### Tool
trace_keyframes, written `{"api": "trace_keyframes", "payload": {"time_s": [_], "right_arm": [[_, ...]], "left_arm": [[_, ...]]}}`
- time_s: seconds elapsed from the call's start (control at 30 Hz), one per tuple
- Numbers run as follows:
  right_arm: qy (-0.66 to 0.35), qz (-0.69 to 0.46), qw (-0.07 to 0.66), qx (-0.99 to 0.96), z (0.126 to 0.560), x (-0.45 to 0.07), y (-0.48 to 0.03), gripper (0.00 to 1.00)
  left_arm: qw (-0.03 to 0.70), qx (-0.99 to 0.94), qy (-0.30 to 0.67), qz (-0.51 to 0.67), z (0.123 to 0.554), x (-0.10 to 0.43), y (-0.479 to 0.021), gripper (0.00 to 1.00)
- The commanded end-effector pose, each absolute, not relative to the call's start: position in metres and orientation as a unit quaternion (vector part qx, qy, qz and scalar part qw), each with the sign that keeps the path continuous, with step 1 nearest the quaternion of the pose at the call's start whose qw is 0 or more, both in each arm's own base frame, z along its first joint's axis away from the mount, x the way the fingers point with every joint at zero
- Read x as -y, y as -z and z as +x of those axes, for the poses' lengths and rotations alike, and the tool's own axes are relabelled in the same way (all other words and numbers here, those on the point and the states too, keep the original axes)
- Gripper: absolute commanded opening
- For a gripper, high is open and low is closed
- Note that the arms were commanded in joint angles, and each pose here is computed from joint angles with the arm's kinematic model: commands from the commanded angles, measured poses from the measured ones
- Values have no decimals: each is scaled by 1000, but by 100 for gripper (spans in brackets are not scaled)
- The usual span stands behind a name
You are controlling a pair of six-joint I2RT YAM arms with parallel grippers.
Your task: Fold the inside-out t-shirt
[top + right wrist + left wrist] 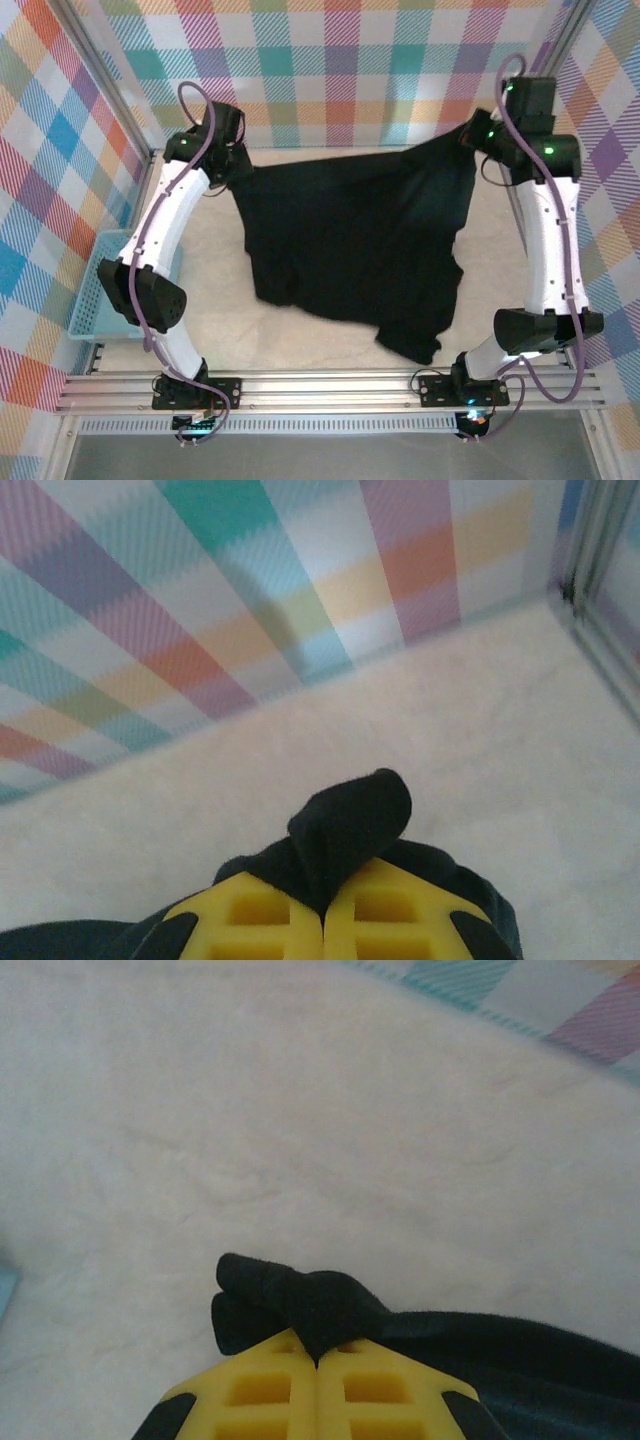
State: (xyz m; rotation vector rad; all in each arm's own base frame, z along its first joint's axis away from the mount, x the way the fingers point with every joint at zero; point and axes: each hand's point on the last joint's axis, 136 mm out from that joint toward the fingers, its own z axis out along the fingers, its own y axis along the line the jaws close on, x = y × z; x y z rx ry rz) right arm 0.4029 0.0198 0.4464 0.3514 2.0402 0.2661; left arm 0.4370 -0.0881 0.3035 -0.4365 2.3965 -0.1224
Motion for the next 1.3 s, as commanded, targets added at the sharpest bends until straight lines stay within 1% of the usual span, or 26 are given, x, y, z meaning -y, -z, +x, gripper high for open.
{"api": "trace_keyframes", "payload": {"time_s": [0.0,0.03,0.1,0.13,0.2,0.27,0.33,0.4,0.47,0.53,0.63,0.7,0.8,0.87,0.97,1.13,1.27], "right_arm": [[-108,144,672,-718,350,-1,-582,0],[-108,141,696,-696,339,0,-599,0],[-111,129,728,-664,323,0,-619,0],[-114,120,736,-657,318,-2,-624,0],[-120,108,725,-669,319,-7,-616,0],[-130,95,692,-703,332,-16,-588,0],[-145,88,655,-737,347,-25,-549,0],[-167,89,601,-777,360,-35,-495,0],[-206,90,536,-814,366,-51,-437,0],[-259,90,457,-846,366,-71,-366,0],[-299,116,341,-884,350,-89,-263,0],[-294,149,256,-908,328,-91,-196,0],[-278,183,169,-928,292,-89,-135,0],[-247,211,149,-934,271,-79,-115,0],[-203,245,154,-935,249,-61,-106,0],[-140,269,196,-932,232,-33,-122,0],[-104,287,206,-930,217,-19,-126,0]], "left_arm": [[513,-836,123,-151,409,80,-443,0],[556,-806,141,-149,397,77,-470,0],[616,-758,164,-142,374,70,-504,0],[634,-743,167,-135,364,68,-514,0],[639,-742,162,-122,357,67,-512,0],[625,-758,154,-108,359,70,-493,0],[595,-783,146,-106,363,73,-462,0],[551,-814,148,-109,365,78,-419,0],[501,-842,157,-125,361,82,-368,0],[440,-868,182,-137,350,93,-305,0],[347,-903,195,-160,325,103,-211,0],[283,-929,175,-160,299,106,-151,0],[213,-955,140,-153,259,107,-94,0],[180,-961,133,-162,238,108,-73,0],[149,-965,126,-177,215,106,-54,0],[152,-963,100,-196,201,93,-49,2],[162,-962,75,-208,197,80,-52,3]]}}
